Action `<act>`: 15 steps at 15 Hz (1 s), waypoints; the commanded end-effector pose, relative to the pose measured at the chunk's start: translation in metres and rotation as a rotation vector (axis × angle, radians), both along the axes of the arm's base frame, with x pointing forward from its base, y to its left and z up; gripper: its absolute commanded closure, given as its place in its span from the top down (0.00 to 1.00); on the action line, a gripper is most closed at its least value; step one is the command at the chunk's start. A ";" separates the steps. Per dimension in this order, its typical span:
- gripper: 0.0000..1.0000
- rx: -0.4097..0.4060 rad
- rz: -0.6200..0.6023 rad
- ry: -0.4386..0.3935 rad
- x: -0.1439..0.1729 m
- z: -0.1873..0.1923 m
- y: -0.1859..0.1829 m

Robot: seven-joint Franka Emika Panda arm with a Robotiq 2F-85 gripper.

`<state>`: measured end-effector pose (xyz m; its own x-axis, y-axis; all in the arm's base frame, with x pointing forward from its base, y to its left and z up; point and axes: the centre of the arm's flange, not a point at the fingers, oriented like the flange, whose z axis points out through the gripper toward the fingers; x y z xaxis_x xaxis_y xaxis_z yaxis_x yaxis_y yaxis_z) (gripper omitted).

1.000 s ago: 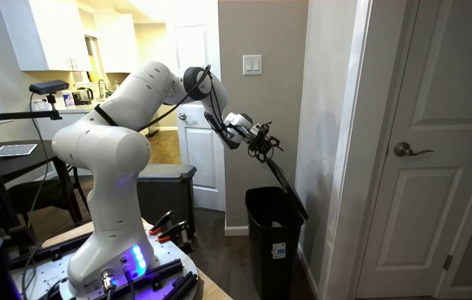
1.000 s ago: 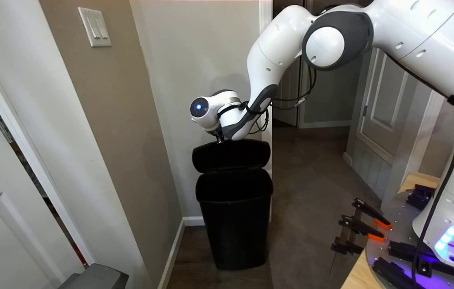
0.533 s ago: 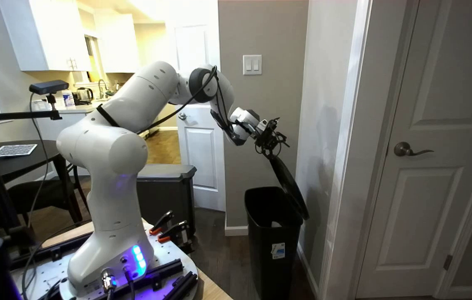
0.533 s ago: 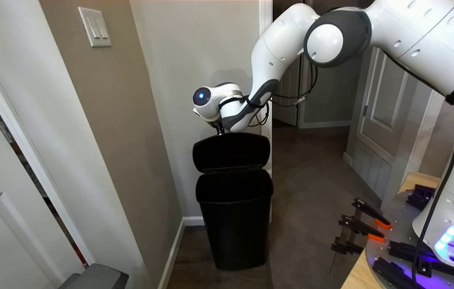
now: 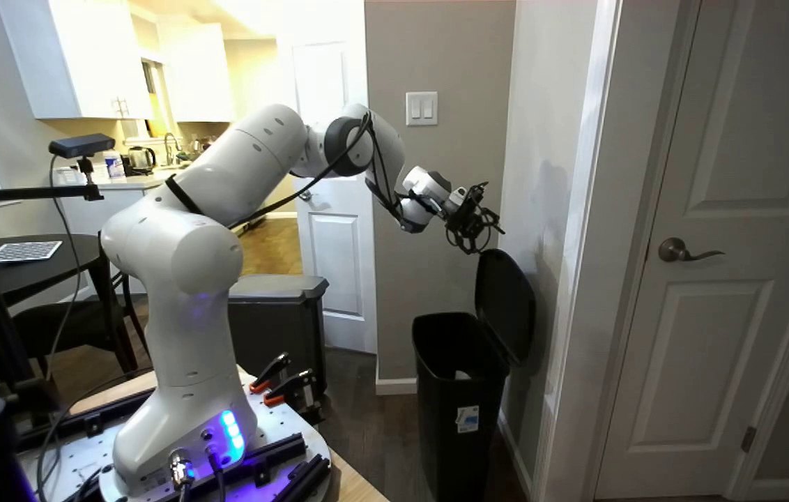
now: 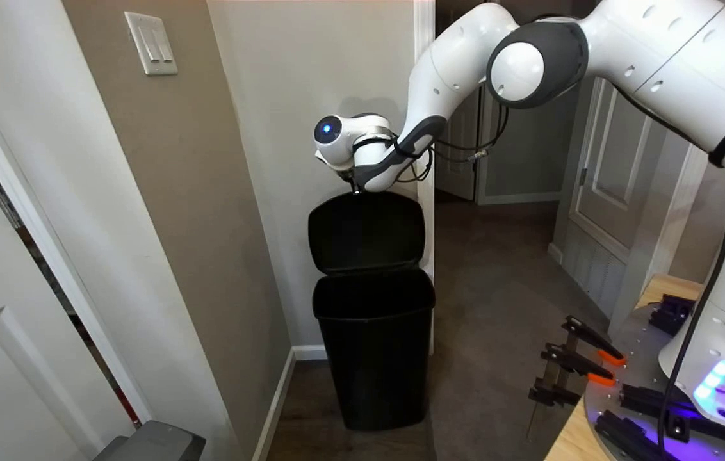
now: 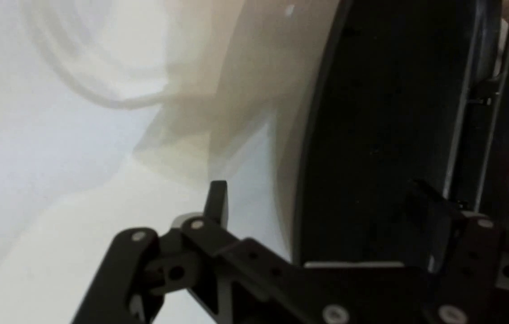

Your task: Completely open the bin

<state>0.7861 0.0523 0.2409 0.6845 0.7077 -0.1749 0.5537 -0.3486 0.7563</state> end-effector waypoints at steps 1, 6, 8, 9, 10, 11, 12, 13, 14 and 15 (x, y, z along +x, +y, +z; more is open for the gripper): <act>1.00 -0.010 -0.016 0.026 0.019 0.009 -0.013; 1.00 -0.032 -0.033 0.024 0.019 0.008 -0.012; 1.00 -0.035 -0.029 0.019 0.014 0.011 -0.007; 1.00 -0.031 -0.023 0.018 0.010 0.014 -0.002; 1.00 -0.030 -0.018 0.017 0.007 0.016 0.002; 1.00 -0.024 -0.012 0.014 0.003 0.018 0.007; 1.00 -0.012 -0.006 0.012 -0.002 0.020 0.013; 1.00 0.001 0.000 0.012 -0.006 0.022 0.018; 1.00 0.027 0.004 0.018 -0.012 0.024 0.024; 1.00 0.051 0.004 0.018 -0.019 0.024 0.031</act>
